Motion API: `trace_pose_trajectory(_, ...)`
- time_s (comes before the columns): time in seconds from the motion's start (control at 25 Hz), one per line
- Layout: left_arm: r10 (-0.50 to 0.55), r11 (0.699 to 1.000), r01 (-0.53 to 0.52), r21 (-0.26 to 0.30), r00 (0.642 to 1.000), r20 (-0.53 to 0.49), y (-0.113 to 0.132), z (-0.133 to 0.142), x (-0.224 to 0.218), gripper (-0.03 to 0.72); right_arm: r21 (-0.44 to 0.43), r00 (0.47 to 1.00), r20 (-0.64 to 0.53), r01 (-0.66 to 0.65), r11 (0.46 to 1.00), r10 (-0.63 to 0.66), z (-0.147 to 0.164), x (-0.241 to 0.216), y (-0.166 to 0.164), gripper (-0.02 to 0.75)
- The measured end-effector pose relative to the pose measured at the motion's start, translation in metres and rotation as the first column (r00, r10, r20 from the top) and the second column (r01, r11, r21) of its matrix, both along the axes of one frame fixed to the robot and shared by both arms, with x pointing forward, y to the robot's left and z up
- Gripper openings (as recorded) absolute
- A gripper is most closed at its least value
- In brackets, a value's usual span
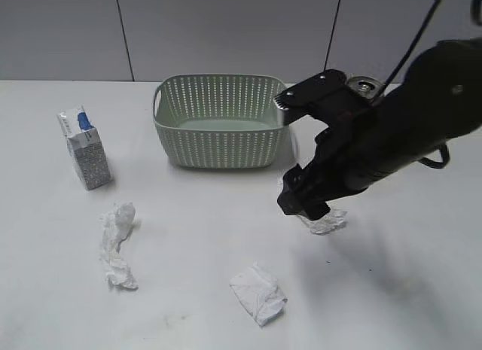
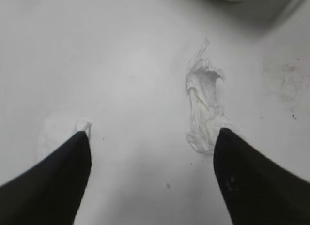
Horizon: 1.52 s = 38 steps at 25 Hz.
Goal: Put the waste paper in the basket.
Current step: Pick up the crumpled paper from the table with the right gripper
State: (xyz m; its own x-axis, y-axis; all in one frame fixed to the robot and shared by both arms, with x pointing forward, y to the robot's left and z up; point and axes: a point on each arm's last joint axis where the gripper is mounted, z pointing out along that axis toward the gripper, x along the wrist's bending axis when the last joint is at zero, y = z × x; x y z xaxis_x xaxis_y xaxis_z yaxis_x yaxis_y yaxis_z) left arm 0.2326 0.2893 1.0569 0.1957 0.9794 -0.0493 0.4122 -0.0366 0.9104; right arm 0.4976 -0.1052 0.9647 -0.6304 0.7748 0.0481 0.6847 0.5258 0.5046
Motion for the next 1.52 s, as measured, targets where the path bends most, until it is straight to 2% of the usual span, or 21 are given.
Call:
trace_pose_trajectory(0.32, 0.0, 1.0, 0.0, 0.0, 1.0, 0.001, 0.0, 0.0, 0.0, 0.63, -0.097, 0.998, -0.059, 0.001, 0.995, -0.007, -0.049, 0.029, 0.016, 0.594)
trace_pose_trajectory(0.48, 0.0, 1.0, 0.0, 0.0, 1.0, 0.001, 0.0, 0.0, 0.0, 0.619, -0.123, 0.999, -0.046, 0.022, 0.992, -0.028, -0.061, 0.035, 0.015, 0.594)
trace_pose_trajectory(0.76, 0.0, 1.0, 0.0, 0.0, 1.0, 0.001, 0.0, 0.0, 0.0, 0.599, -0.086, 0.993, -0.04, 0.112, 0.99, -0.115, -0.073, 0.046, 0.01, 0.593)
trace_pose_trajectory(1.0, 0.0, 1.0, 0.0, 0.0, 1.0, 0.001, 0.0, 0.0, 0.0, 0.594, -0.085, 0.988, -0.059, 0.135, 0.987, -0.14, -0.082, 0.048, 0.01, 0.582)
trace_pose_trajectory(1.28, 0.0, 1.0, 0.0, 0.0, 1.0, 0.001, 0.0, 0.0, 0.0, 0.591, -0.075, 0.987, -0.062, 0.145, 0.987, -0.15, -0.082, 0.048, 0.01, 0.464)
trace_pose_trajectory(1.4, 0.0, 1.0, 0.0, 0.0, 1.0, 0.001, 0.0, 0.0, 0.0, 0.591, -0.067, 0.985, -0.069, 0.157, 0.985, -0.161, -0.082, 0.048, 0.011, 0.365)
trace_pose_trajectory(1.52, 0.0, 1.0, 0.0, 0.0, 1.0, 0.001, 0.0, 0.0, 0.0, 0.591, -0.071, 0.984, -0.076, 0.159, 0.985, -0.164, -0.082, 0.047, 0.01, 0.232)
